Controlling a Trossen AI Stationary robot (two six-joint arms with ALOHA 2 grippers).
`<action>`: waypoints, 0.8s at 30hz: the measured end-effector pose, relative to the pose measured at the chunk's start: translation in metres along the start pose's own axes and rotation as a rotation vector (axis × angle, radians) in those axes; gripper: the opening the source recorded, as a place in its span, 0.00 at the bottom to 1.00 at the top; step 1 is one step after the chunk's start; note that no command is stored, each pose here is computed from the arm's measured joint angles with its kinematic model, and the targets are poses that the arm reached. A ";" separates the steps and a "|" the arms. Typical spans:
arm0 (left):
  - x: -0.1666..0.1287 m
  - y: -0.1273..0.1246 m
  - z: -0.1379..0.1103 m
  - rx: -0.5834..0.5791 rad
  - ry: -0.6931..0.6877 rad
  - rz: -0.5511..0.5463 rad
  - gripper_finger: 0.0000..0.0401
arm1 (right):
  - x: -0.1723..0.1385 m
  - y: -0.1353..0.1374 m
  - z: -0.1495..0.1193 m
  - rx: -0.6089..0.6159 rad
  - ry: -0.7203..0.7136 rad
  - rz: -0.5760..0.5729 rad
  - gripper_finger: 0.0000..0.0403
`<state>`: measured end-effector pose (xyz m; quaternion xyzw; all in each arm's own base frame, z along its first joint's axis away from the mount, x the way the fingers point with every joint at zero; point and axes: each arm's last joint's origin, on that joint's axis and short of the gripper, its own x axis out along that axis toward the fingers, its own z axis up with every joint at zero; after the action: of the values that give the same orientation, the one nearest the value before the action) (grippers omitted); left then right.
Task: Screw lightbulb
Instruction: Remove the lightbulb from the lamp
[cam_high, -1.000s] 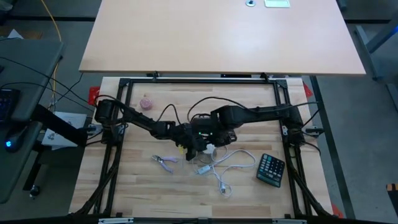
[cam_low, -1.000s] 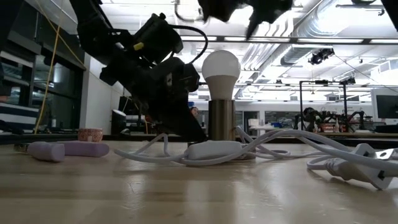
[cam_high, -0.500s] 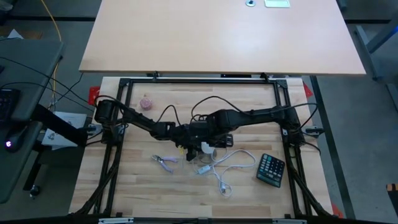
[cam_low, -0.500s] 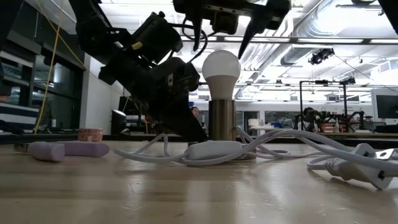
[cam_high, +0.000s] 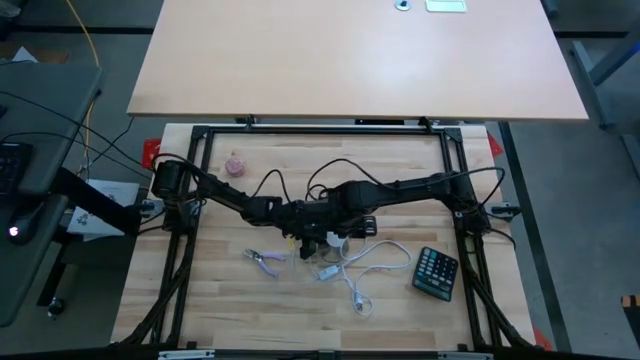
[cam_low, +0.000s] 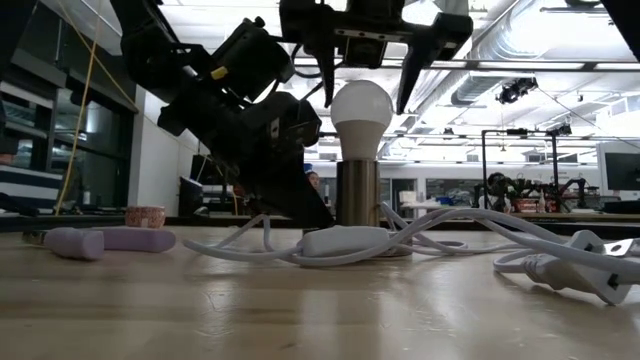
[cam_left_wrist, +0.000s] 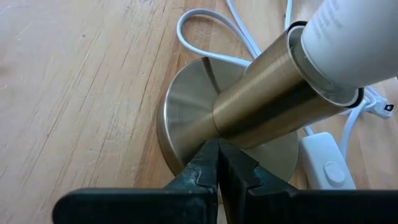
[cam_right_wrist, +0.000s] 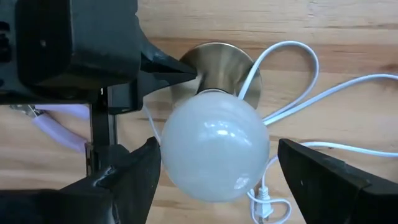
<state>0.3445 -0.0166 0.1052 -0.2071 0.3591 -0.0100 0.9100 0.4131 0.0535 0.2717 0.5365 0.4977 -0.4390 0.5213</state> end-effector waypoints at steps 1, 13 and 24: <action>0.000 0.000 0.000 0.000 0.001 0.000 0.00 | 0.000 0.000 0.000 -0.005 -0.002 0.000 0.77; 0.000 0.001 0.001 -0.002 -0.009 0.000 0.00 | 0.000 0.000 0.000 -0.104 -0.006 -0.001 0.59; 0.000 0.001 0.001 0.018 -0.011 0.003 0.00 | 0.000 -0.001 0.000 -0.745 0.013 0.001 0.57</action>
<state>0.3449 -0.0152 0.1053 -0.1985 0.3545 -0.0106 0.9137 0.4125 0.0538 0.2721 0.3129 0.6263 -0.2244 0.6779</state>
